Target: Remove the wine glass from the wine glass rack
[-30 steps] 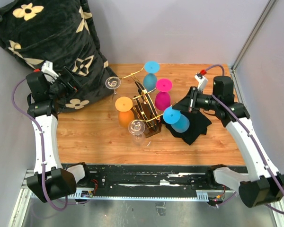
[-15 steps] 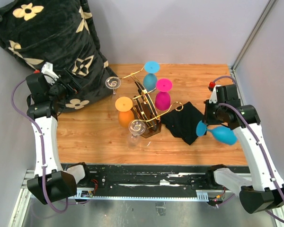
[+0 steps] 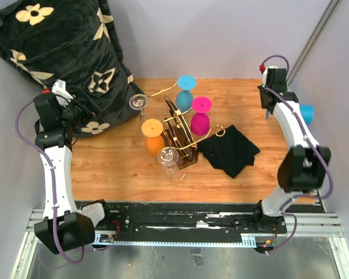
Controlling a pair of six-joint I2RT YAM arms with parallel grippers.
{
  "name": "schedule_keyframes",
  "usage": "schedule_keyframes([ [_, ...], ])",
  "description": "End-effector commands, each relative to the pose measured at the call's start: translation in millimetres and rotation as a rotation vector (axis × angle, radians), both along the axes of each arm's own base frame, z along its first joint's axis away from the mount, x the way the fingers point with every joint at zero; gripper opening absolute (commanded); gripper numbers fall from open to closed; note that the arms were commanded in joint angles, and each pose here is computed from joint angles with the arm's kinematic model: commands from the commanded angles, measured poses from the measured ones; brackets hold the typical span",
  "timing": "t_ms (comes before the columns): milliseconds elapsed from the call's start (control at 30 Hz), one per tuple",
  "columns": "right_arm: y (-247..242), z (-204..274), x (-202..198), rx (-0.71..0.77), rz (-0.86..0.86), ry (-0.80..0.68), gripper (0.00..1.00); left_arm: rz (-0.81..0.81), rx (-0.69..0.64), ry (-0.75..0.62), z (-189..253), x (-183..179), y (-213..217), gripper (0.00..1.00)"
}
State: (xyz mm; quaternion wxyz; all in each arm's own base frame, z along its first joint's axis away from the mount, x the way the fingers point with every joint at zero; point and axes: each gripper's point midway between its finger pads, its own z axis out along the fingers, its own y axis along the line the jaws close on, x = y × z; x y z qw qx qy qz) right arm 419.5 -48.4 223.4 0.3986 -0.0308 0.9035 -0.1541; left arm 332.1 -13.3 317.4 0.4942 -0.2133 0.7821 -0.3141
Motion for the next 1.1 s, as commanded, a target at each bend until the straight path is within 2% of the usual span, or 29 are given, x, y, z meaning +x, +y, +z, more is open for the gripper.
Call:
schedule_keyframes([
  [0,-41.6,-6.9,92.0,-0.232,0.043,-0.083,0.01,0.018,0.014,-0.035,5.7,2.6,4.0,0.93],
  [133,-52.9,-42.0,142.3,-0.389,0.063,0.005,0.01,0.006,0.003,-0.016,-2.9,7.9,4.0,0.93],
  [300,-58.3,-57.8,184.1,-0.647,0.043,0.02,0.01,0.023,0.022,0.017,-13.8,14.7,10.7,0.93],
  [400,-69.9,-74.4,201.2,-0.679,0.0,0.079,0.01,0.025,0.035,0.021,-11.5,17.7,13.1,0.93],
  [567,-71.8,-77.2,220.9,-0.841,-0.037,0.081,0.01,0.007,0.023,-0.003,-5.5,20.6,10.0,0.93],
  [767,-68.4,-112.6,235.7,-0.859,0.001,0.103,0.01,-0.021,-0.011,-0.012,-4.7,19.1,3.3,0.93],
  [1067,-61.1,-150.9,239.9,-0.86,0.116,0.159,0.01,0.004,0.022,-0.012,1.9,17.0,8.2,0.94],
])
